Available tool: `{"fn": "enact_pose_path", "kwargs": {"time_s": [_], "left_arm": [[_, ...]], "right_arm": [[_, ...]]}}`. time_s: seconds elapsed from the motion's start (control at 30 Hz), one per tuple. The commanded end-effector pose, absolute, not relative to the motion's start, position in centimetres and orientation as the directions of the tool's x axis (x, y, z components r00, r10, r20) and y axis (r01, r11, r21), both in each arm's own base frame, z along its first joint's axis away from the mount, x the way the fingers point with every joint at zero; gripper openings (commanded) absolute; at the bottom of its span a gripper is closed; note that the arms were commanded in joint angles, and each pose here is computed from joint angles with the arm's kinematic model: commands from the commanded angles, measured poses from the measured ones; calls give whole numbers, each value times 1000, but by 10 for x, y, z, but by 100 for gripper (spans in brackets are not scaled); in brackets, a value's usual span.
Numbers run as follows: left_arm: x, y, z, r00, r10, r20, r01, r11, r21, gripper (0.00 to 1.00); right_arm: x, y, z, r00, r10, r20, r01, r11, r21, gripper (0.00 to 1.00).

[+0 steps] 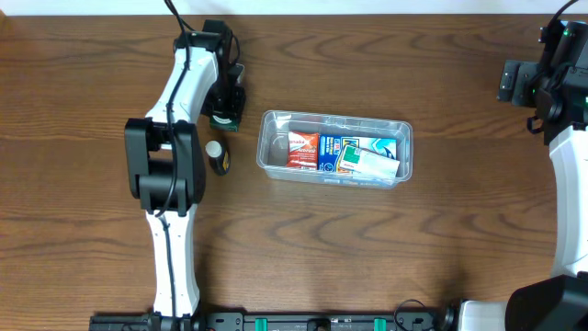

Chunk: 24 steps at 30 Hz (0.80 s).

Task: Pack container
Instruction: 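Lift the Zam-Buk tin and carry it over the container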

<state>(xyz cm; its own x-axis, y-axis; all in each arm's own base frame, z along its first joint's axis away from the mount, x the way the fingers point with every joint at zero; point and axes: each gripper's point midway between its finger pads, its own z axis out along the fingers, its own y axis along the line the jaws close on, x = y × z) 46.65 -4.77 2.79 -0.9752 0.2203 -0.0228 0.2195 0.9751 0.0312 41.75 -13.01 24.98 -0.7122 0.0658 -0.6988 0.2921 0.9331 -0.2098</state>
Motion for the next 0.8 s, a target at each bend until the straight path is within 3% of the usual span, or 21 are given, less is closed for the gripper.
{"fn": "enact_pose_path", "kwargs": {"time_s": [0.0, 0.3, 0.5, 0.77], "left_arm": [[473, -45, 84, -977, 161, -136, 156, 987, 51, 56], [448, -51, 164, -971, 50, -234, 50, 999, 7, 51], [413, -91, 191, -972, 107, -208, 131, 986, -106, 49], [384, -160, 193, -953, 242, -182, 268, 954, -136, 50]], "right_arm": [[415, -134, 250, -709, 83, -700, 310, 929, -204, 99], [415, -134, 250, -709, 83, -700, 310, 929, -204, 99], [415, -134, 250, -709, 83, -700, 310, 929, -204, 99], [415, -134, 250, -709, 83, -700, 310, 929, -204, 99]]}}
